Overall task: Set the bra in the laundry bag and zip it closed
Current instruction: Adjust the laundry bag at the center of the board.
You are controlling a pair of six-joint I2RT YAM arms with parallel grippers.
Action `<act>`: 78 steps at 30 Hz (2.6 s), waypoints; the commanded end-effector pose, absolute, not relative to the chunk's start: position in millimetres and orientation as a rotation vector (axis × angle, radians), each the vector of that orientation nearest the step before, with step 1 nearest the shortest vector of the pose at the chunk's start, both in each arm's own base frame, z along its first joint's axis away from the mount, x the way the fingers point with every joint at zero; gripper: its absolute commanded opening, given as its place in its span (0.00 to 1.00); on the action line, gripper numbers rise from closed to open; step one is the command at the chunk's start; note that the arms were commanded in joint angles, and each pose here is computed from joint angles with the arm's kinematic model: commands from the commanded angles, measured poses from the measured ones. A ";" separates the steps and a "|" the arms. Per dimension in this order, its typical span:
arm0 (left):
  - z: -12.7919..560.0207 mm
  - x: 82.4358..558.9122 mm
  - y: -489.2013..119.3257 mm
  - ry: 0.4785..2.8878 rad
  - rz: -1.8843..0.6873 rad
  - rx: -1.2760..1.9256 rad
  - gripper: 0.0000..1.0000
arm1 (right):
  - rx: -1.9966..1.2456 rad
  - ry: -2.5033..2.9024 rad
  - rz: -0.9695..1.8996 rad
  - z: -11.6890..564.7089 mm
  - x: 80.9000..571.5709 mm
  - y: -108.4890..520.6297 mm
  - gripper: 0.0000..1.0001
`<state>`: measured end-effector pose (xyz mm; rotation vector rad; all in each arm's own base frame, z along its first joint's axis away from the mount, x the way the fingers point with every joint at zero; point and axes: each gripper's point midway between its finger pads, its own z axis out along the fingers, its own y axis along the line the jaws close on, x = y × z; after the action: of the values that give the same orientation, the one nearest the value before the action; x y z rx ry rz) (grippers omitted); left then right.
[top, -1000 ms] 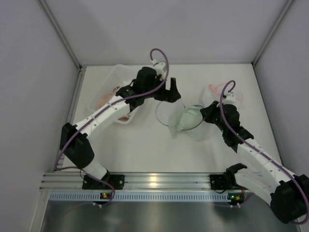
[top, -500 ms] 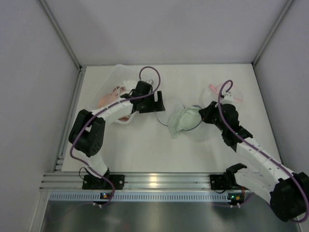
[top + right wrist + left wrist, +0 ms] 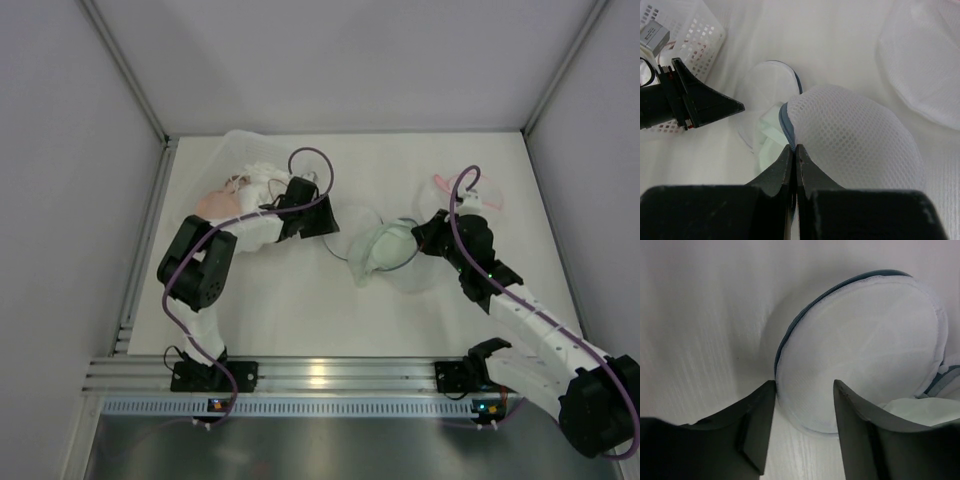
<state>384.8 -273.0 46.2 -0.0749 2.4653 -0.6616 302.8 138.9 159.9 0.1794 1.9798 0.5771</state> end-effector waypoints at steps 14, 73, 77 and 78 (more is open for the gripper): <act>165.6 405.9 -255.1 2.158 -0.601 -0.055 0.00 | 0.227 1.927 0.551 173.8 314.2 127.0 0.00; 295.7 300.9 -163.4 2.165 -0.247 -0.081 0.00 | -0.081 2.327 0.495 128.5 257.1 219.5 0.00; 296.7 301.5 -175.4 2.164 -0.319 -0.078 0.00 | -0.115 2.292 0.487 169.8 265.9 222.2 0.00; 297.5 302.0 -177.0 2.161 -0.322 -0.073 0.00 | -0.121 2.281 0.496 176.2 266.9 223.2 0.01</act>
<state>296.1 -163.0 277.1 -0.0539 2.2366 -0.2189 251.7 217.9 121.9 -0.0927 2.4056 0.4734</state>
